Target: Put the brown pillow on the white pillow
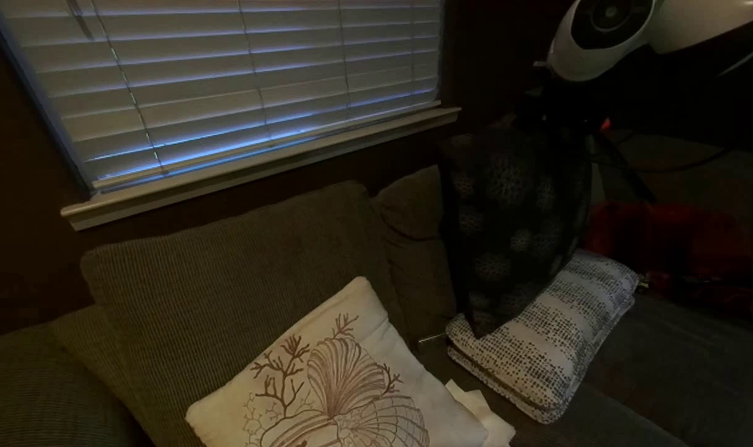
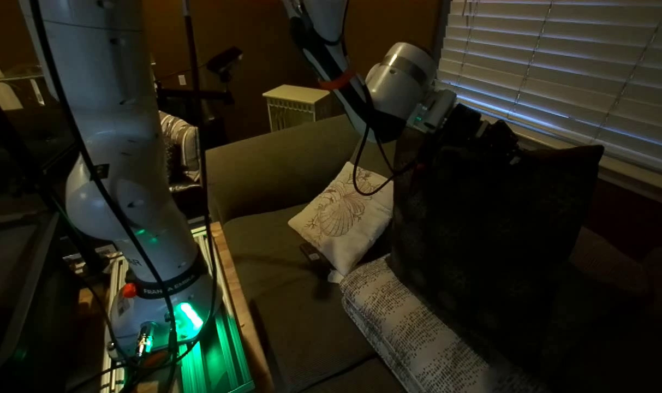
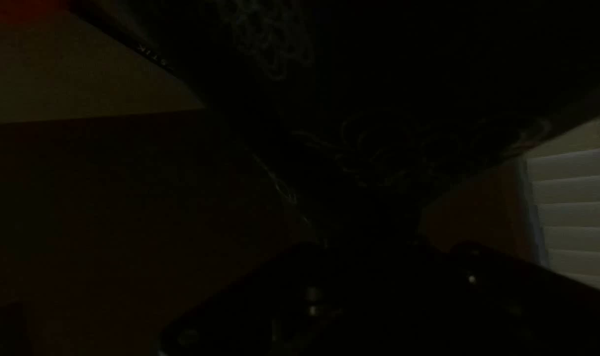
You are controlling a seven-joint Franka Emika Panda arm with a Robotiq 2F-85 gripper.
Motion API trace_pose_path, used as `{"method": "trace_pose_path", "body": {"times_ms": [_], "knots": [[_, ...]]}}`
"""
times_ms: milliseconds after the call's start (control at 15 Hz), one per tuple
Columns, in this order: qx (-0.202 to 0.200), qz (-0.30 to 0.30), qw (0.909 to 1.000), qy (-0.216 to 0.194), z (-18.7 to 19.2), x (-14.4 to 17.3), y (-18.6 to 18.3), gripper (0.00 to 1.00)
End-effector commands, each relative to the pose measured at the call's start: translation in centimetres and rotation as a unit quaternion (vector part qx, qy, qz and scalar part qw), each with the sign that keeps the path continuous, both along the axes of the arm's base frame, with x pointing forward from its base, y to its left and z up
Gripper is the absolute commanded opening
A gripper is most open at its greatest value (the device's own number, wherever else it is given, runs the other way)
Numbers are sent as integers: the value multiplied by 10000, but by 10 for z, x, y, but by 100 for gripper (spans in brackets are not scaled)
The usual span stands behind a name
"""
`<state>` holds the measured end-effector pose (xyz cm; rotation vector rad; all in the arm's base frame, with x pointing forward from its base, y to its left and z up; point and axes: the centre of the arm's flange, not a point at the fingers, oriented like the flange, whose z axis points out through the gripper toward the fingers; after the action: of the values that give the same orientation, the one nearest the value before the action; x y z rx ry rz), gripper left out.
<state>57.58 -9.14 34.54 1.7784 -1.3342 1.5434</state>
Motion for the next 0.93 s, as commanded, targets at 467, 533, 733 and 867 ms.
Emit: {"method": "trace_pose_path", "body": {"times_ms": [467,533,733,867], "knots": [[-105,-636,9968,-474,-41,46,-34,1],[-134,-637,9967,-478,-42,51,-35,1],[-221,-600,9968,-469,-48,62,-36,1],[-239,-568,9970,-477,-48,69,-37,1]]}}
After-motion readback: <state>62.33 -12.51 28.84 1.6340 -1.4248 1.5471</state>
